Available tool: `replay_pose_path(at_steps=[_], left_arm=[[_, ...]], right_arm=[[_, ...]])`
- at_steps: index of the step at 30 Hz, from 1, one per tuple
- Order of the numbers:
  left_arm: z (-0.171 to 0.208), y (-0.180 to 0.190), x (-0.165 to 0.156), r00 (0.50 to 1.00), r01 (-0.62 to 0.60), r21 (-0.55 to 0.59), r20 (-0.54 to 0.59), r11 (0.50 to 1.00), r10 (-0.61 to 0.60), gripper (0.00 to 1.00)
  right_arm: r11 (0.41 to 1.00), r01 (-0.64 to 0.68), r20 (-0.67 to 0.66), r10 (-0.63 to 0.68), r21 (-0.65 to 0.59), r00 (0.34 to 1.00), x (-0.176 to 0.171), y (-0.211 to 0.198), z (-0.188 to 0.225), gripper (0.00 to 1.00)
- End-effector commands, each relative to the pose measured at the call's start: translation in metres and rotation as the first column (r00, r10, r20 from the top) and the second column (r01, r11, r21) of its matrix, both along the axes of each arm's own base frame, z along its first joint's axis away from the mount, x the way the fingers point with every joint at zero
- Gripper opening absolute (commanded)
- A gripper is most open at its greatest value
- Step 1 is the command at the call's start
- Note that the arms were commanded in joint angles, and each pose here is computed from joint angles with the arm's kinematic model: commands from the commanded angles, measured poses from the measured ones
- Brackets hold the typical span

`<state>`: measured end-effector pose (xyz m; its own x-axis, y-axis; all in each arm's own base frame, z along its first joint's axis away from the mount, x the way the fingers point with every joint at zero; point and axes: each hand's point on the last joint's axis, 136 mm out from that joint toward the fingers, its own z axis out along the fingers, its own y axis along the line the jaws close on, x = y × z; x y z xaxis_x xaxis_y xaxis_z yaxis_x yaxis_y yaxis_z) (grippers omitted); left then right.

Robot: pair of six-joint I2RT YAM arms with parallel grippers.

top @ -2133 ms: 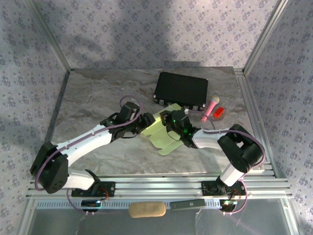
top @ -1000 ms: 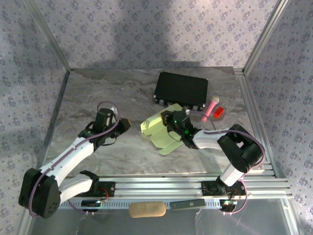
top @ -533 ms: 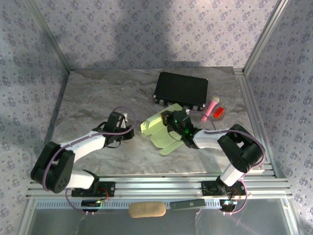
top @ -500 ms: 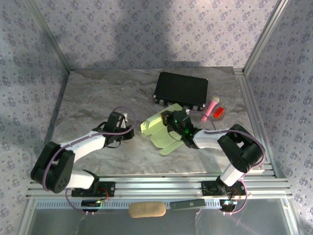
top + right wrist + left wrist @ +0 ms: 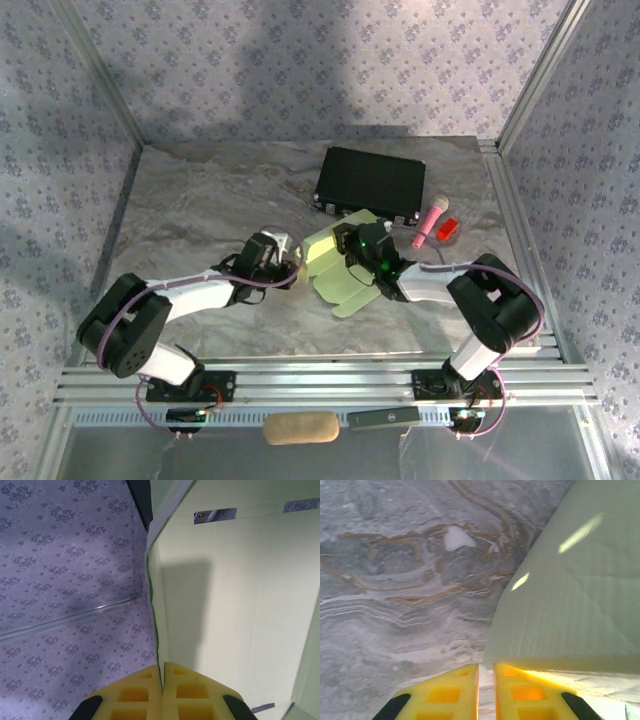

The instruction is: Fold the paper box

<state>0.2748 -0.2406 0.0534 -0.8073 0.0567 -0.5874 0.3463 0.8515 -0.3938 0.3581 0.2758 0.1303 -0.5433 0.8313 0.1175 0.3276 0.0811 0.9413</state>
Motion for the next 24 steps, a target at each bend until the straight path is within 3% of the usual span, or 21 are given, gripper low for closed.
replay_pose_path(at_steps=[1,24], left_arm=[[0.025,-0.016,0.009,0.995,0.037,-0.049,0.091,0.998,-0.033,0.15],[0.032,-0.041,-0.003,0.988,0.063,-0.086,0.143,0.994,-0.05,0.3]], right_arm=[[1.0,-0.008,-0.045,0.008,-0.004,0.999,-0.005,-0.001,-0.01,0.0],[1.0,0.003,0.011,-0.003,0.005,1.0,-0.01,-0.005,-0.015,0.0]])
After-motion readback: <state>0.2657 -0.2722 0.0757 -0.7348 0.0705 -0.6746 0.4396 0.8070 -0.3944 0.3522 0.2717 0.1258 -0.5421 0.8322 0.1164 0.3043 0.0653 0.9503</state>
